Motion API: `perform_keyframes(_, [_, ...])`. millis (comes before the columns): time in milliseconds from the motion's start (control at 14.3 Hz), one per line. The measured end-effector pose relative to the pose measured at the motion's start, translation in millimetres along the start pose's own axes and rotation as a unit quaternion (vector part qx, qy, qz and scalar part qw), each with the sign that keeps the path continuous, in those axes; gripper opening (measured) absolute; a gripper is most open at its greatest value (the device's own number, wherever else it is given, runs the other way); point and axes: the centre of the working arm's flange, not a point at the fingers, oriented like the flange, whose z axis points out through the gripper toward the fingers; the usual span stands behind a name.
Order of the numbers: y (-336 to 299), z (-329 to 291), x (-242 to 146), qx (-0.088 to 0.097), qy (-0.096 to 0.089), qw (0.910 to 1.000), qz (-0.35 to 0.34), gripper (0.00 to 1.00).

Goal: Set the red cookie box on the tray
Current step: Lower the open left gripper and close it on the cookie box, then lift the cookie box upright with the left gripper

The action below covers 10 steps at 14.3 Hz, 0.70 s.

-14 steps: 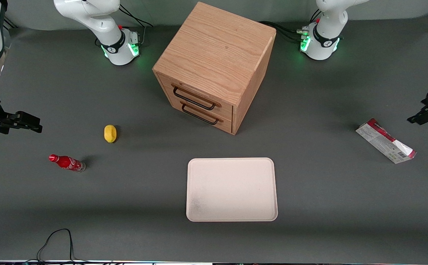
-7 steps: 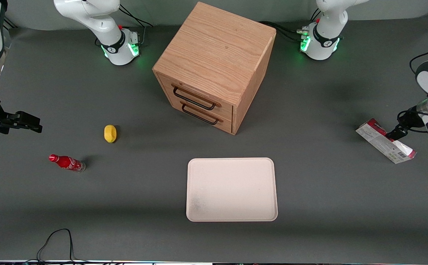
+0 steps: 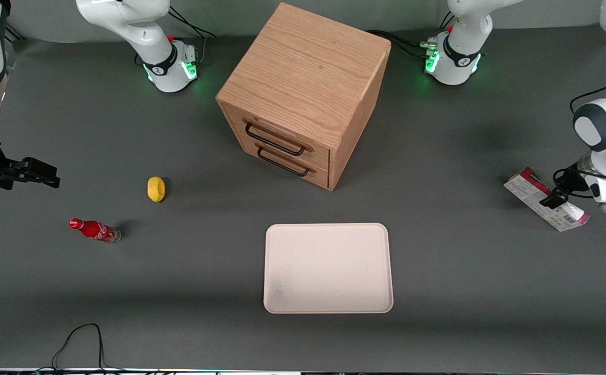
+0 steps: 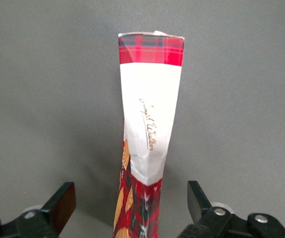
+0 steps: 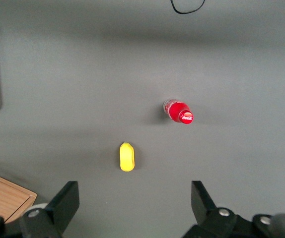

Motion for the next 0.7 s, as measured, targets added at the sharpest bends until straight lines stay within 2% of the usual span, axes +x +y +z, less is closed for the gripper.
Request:
perform_keyframes(140, [0.6, 1.1, 1.1, 0.0, 0.0, 1.0, 0.0, 0.95])
perform_keyframes(210, [1.1, 0.1, 2.1, -0.001, 0.001, 1.0, 0.0, 0.86])
perform_keyframes(420, [2.6, -2.4, 4.1, -0.002, 0.004, 1.0, 0.0, 0.48])
perform_keyframes(700, [6.6, -6.1, 5.9, -0.004, 0.006, 1.0, 0.002, 0.08])
